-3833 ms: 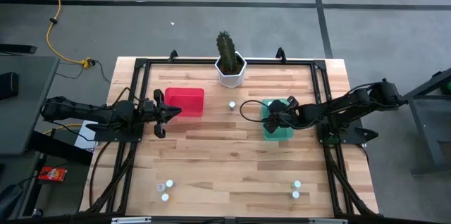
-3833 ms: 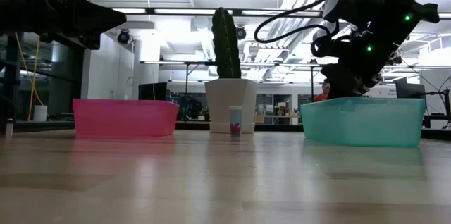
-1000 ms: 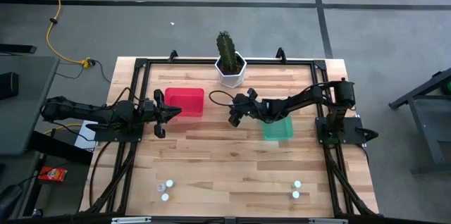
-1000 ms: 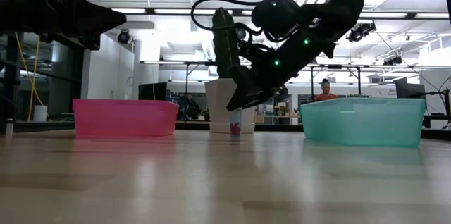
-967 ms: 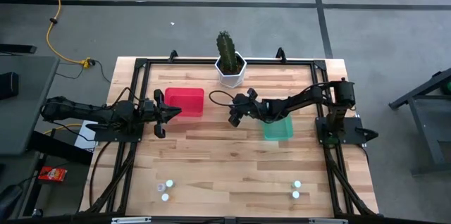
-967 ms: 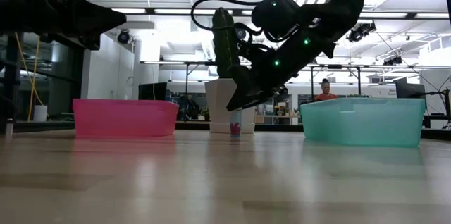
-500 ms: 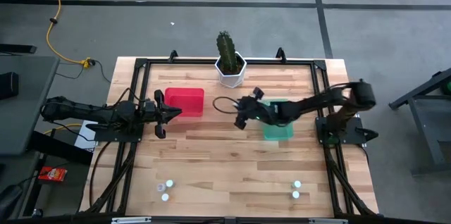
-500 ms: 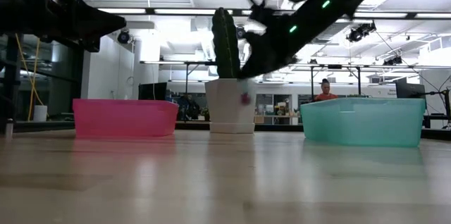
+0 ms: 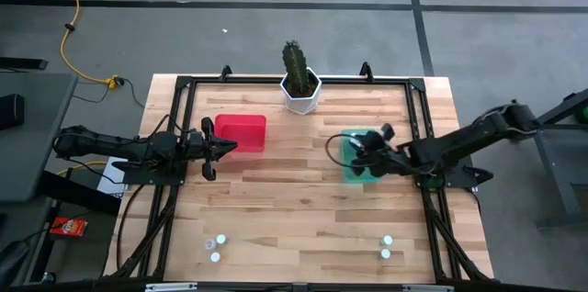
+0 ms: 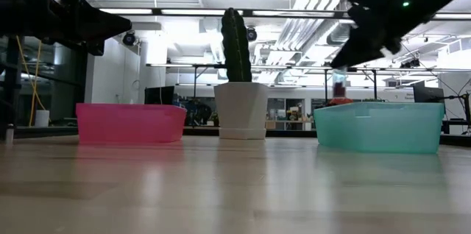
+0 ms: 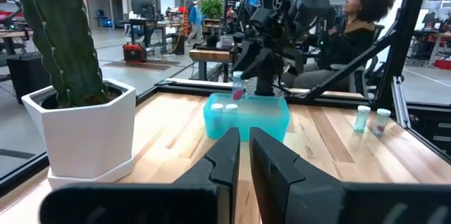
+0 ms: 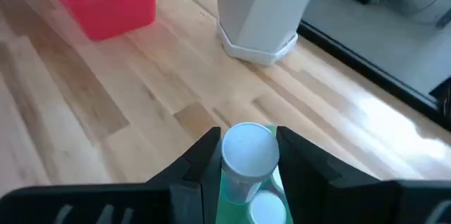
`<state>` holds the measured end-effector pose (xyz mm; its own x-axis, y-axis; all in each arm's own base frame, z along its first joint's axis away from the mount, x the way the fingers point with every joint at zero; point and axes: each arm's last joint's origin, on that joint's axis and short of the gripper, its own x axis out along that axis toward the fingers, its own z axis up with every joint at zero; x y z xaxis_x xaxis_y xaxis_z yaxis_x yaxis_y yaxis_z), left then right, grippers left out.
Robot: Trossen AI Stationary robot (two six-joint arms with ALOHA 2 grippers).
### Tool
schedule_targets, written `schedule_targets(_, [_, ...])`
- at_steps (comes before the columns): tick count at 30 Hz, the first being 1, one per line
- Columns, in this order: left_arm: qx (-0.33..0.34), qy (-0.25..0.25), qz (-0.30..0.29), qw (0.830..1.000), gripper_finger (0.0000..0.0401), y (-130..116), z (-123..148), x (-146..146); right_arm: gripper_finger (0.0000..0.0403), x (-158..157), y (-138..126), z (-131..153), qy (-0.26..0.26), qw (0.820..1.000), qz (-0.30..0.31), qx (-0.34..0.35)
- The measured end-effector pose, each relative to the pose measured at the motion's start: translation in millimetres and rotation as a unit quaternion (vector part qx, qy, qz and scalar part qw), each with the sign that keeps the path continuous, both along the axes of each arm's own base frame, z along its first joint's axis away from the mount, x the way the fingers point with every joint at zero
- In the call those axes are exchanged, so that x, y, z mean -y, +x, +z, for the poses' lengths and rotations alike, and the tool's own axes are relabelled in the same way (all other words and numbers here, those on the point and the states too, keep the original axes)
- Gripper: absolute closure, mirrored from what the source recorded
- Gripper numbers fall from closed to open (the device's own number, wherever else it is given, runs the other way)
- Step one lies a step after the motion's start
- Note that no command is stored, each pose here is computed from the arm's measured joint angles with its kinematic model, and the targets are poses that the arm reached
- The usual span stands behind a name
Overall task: Pick and place medicine bottles into bin by pill shape (circle, oval)
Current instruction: Put the top blue capsule bottle into the green bin
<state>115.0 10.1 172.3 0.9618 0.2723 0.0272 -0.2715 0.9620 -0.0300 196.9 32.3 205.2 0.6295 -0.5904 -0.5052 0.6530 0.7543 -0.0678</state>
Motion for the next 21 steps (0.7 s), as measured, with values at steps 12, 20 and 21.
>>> schedule_targets(12, [0.0, 0.0, 0.0, 1.0, 0.0377, 0.0, 0.0, 0.0, 0.0297, 6.2, -33.5, -16.8, 0.066, 0.994, -0.05, -0.069])
schedule_targets(20, [0.0, 0.0, 0.0, 1.0, 0.0377, 0.0, 0.1, 0.0, 0.0297, 12.9, -23.4, -22.2, 0.025, 0.993, -0.103, -0.047])
schedule_targets(21, [0.0, 0.0, 0.0, 1.0, 0.0377, 0.0, 0.0, 0.0, 0.0297, 14.3, -21.7, -24.1, 0.025, 0.993, -0.108, -0.05])
